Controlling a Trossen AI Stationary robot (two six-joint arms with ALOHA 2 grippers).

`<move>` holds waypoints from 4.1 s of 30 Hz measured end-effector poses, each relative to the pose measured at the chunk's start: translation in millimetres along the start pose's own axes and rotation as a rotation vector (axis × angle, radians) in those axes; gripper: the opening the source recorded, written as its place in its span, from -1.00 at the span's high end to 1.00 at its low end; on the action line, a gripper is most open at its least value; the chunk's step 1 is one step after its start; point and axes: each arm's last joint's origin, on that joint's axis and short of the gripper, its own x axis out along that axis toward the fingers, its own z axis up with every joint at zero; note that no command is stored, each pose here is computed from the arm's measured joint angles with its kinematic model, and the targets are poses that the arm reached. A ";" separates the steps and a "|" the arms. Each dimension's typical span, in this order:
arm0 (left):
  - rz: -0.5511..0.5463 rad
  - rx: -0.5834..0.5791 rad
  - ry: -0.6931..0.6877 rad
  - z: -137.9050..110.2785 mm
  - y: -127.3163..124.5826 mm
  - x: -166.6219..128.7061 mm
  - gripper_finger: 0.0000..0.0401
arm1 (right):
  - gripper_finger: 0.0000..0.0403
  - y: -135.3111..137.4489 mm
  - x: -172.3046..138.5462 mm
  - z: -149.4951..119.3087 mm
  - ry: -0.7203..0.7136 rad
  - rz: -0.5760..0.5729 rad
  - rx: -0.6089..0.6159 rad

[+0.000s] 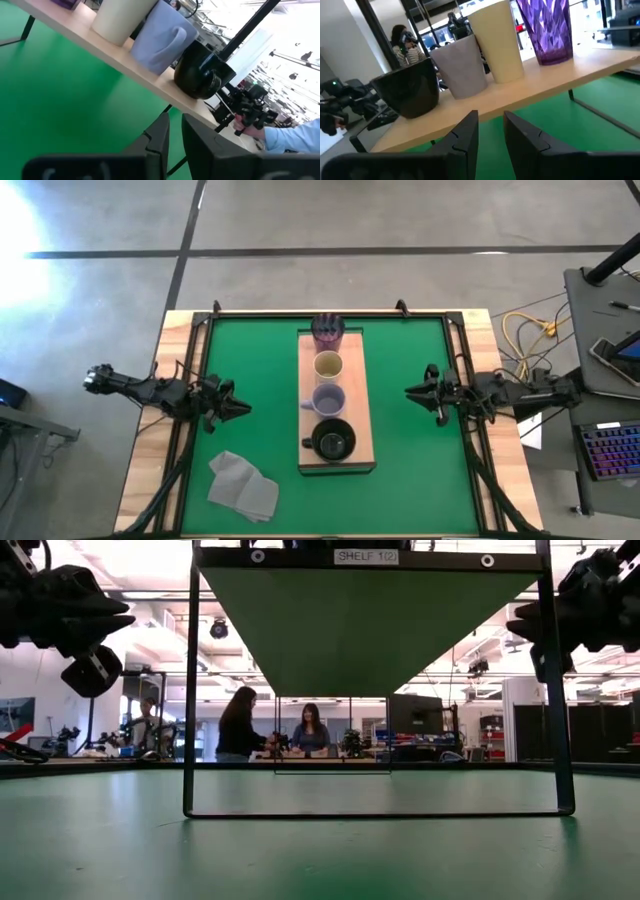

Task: Stack small to large cups/mugs on shelf
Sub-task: Return to Home Position

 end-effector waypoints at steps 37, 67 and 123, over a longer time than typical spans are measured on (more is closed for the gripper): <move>0.003 0.002 0.004 -0.7 0.3 1.1 0.82 | 0.58 -7.1 2.0 0.1 0.008 -0.073 -0.060; 0.003 0.002 0.004 -0.7 0.3 1.1 0.82 | 0.58 -6.9 2.0 0.4 0.006 -0.073 -0.060; 0.003 -0.001 0.005 -0.7 0.3 1.1 0.82 | 0.58 -6.9 2.0 0.4 0.006 -0.072 -0.060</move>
